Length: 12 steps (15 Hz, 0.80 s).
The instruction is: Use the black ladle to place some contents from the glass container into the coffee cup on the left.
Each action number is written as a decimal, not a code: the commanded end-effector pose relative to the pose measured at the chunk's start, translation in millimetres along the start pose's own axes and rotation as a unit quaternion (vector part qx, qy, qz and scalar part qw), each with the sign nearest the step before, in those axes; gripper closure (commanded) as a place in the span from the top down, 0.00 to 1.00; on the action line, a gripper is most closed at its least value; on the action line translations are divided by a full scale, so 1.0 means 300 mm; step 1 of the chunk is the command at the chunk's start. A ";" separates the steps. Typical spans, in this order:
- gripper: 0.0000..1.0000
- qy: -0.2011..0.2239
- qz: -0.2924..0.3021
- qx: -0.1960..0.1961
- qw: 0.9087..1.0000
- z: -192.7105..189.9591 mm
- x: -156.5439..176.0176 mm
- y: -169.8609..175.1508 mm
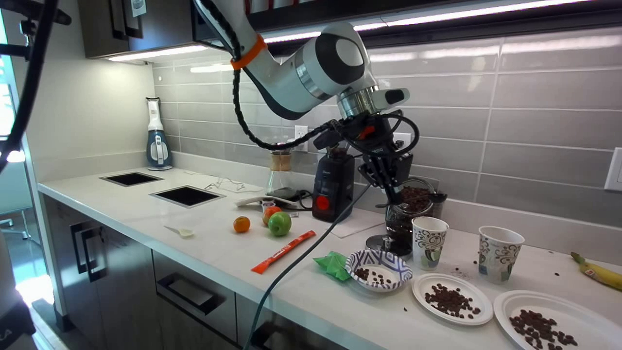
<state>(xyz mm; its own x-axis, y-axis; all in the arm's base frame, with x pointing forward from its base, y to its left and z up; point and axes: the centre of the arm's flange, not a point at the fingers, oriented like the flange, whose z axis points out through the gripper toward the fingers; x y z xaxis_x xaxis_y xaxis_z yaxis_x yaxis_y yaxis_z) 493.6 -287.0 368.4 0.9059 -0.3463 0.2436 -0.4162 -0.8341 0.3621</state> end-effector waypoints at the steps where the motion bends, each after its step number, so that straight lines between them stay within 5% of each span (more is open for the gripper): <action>1: 0.02 0.012 -0.017 -0.041 0.999 0.028 0.067 -0.042; 12: 0.02 -0.001 -0.118 -0.143 0.983 0.077 0.151 -0.119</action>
<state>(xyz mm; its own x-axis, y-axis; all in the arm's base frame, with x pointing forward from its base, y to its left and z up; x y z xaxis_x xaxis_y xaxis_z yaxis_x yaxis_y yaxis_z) 545.0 -283.9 349.9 0.9711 -0.1727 0.1649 -0.2372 -0.7772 0.5828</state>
